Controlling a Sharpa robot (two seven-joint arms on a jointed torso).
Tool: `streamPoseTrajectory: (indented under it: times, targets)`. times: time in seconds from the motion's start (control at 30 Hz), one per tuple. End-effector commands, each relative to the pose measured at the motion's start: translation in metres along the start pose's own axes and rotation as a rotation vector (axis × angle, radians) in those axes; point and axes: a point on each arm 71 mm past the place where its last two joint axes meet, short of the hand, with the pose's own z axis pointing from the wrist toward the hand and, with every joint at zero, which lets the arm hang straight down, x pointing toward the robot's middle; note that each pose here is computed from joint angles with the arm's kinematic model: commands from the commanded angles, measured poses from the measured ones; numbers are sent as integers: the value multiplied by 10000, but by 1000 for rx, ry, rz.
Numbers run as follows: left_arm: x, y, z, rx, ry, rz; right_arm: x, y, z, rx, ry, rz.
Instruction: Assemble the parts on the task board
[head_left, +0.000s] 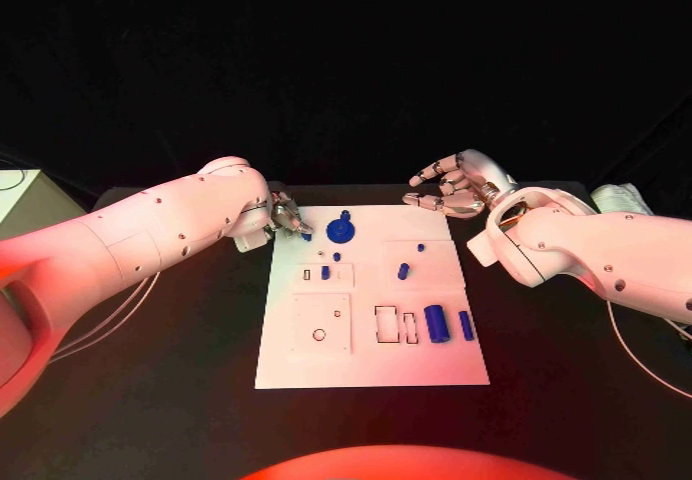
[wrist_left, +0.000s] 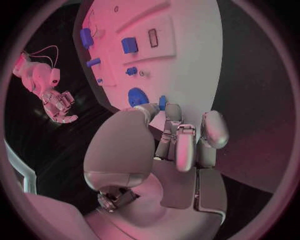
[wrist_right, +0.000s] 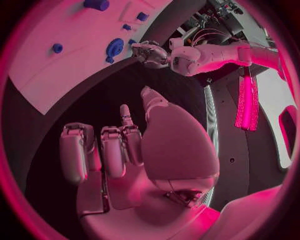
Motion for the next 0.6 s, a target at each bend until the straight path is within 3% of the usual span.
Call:
streamPoseTrajectory:
  times: [0.03,0.33,0.6]
  targets:
    - [18,-17,-3,18,13,1,11,11,0,-12,14,-8]
    - [-18,42,-49,34,-13,-34,-3,-2,-3,-9,10,-9]
    - [13,100,-207,77,-5,-75,-27,-26,-6,-2,4,-8]
